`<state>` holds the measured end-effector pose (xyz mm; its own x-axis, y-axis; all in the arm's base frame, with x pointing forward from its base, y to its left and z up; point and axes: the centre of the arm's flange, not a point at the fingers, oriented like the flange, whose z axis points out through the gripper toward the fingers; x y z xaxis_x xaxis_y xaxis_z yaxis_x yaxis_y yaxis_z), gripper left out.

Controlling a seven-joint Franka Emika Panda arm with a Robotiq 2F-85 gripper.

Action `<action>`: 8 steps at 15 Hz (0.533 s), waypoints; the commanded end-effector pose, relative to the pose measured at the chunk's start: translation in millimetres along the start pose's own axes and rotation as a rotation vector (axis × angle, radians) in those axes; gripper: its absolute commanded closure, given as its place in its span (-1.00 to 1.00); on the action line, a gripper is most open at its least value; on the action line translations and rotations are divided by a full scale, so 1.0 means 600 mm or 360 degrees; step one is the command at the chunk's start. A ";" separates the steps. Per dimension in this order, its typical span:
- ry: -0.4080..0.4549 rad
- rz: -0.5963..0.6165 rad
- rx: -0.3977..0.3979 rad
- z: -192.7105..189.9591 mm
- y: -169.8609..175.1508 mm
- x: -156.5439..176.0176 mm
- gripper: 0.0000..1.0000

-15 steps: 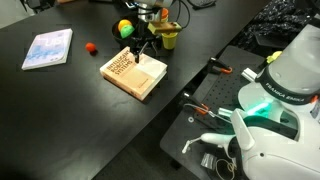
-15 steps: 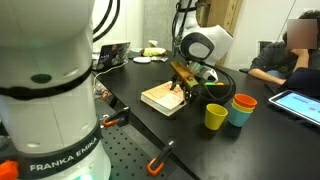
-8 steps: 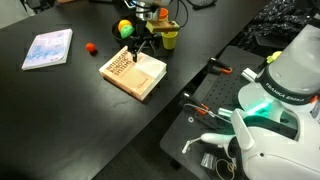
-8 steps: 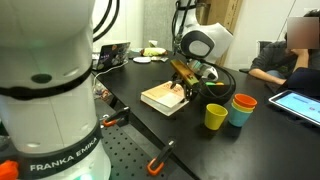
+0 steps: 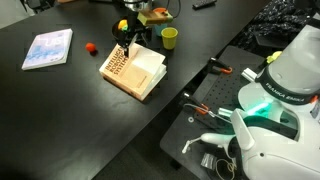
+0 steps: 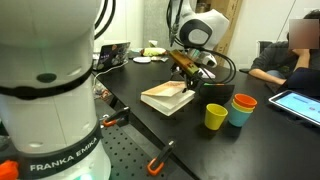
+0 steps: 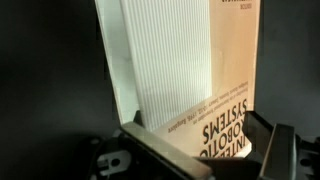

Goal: Open the orange and white book on the right

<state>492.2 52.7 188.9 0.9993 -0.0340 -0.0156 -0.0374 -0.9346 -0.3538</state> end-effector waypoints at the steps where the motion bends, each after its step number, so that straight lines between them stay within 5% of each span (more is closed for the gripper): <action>1: 0.0017 -0.0070 -0.0102 -0.035 -0.066 -0.005 -1.00; 5: 0.0042 -0.0163 -0.0218 -0.063 -0.143 -0.016 -1.00; 8: 0.0046 -0.0181 -0.0172 -0.062 -0.195 -0.031 -1.00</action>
<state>490.2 124.7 244.0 0.9972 0.0648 0.0382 0.0721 -0.9684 -0.2387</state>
